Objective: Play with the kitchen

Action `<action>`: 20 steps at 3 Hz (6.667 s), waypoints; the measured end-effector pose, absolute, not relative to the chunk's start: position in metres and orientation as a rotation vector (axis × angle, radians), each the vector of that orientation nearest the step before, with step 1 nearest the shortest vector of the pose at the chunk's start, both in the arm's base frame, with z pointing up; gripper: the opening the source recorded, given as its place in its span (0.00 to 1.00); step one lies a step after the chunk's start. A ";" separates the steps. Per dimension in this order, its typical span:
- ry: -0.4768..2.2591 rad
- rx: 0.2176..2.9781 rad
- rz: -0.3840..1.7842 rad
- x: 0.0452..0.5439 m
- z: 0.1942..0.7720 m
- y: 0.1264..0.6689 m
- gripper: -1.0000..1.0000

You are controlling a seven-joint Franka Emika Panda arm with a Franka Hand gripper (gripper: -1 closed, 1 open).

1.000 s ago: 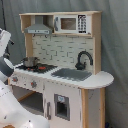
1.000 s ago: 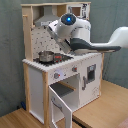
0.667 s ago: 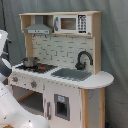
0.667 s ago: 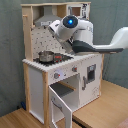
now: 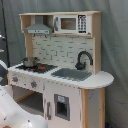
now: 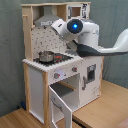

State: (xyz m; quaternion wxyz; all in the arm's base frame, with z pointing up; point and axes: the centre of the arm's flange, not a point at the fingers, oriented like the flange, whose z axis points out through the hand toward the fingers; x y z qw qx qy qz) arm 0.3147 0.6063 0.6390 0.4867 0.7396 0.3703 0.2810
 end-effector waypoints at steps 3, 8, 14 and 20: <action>0.966 1.467 0.634 0.248 0.614 0.634 1.00; 1.066 1.017 0.676 0.170 0.536 0.651 1.00; 1.215 0.798 0.709 0.112 0.462 0.571 1.00; 1.472 0.684 1.074 0.037 0.422 0.604 1.00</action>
